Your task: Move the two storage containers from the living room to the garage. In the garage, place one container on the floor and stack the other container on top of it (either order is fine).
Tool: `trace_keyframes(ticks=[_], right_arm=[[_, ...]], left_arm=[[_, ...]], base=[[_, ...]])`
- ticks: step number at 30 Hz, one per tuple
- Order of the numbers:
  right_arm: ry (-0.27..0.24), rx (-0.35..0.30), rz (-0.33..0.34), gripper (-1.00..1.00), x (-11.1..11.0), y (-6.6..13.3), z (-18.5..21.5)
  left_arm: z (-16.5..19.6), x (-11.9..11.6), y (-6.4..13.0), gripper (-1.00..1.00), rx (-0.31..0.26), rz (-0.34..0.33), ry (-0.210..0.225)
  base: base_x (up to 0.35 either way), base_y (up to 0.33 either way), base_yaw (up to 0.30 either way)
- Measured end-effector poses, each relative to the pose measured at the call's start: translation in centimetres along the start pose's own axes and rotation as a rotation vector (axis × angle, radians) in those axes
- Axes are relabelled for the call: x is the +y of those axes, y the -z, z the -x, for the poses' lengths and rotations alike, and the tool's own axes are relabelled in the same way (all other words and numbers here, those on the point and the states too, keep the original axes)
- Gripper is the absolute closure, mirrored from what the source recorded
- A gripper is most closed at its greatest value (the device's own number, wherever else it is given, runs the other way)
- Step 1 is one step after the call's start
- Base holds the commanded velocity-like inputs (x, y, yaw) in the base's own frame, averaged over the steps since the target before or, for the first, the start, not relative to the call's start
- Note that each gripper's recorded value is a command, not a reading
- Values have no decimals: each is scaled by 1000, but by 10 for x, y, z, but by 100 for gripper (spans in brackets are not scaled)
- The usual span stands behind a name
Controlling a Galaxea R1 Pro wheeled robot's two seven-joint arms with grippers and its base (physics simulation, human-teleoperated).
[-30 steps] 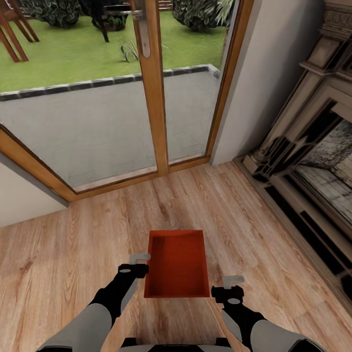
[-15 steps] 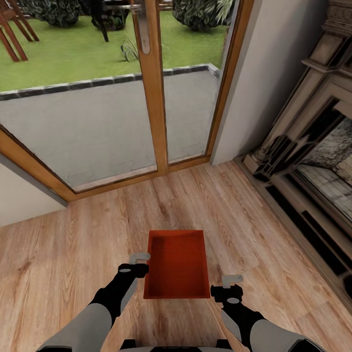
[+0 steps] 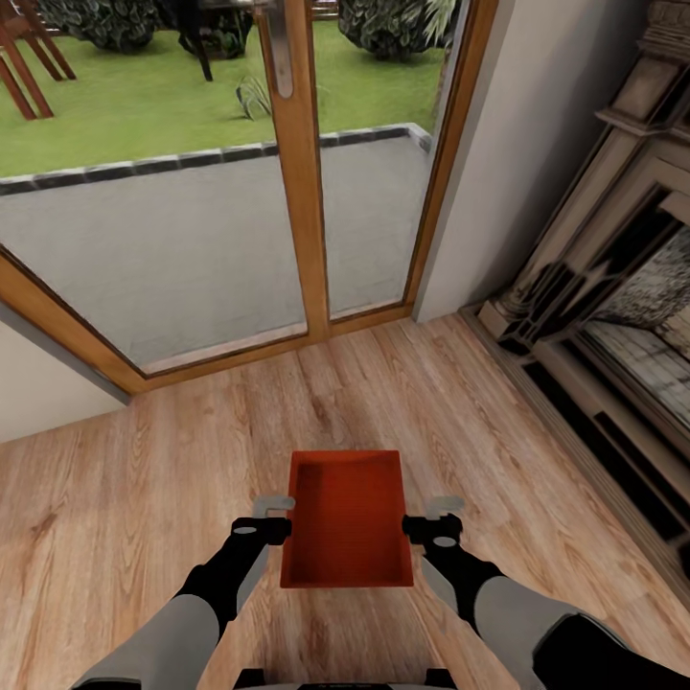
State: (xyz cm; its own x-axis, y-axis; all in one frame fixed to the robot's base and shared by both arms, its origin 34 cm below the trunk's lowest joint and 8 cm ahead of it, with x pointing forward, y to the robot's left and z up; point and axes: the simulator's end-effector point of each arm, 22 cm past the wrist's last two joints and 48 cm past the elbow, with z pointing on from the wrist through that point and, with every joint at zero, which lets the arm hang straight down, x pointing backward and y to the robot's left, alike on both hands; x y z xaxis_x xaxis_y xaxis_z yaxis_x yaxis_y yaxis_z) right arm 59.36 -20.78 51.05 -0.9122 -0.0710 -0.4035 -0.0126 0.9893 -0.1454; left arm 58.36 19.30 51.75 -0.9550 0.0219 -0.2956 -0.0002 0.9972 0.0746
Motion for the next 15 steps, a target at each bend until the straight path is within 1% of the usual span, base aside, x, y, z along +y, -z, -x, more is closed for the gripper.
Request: trace_keyframes(ticks=[8,10,11,15], right_arm=[[-7,-6,6,-100,6,-10,3],[-7,-5,5,-100,7,-12,2],[-7,-3,5,-100,7,-13,1],[-8,-3,4,-100,7,-18,-1]], left_arm=[[-2,-1,-10,-100,1,-1,4],[-3,-2,-13,-100,4,-5,20],[-5,-4,-14,-100,10,-12,44],[-7,-5,-20,-100,14,-17,63]], base=[[0,0,0],[0,0,0],[0,0,0],[0,0,0]])
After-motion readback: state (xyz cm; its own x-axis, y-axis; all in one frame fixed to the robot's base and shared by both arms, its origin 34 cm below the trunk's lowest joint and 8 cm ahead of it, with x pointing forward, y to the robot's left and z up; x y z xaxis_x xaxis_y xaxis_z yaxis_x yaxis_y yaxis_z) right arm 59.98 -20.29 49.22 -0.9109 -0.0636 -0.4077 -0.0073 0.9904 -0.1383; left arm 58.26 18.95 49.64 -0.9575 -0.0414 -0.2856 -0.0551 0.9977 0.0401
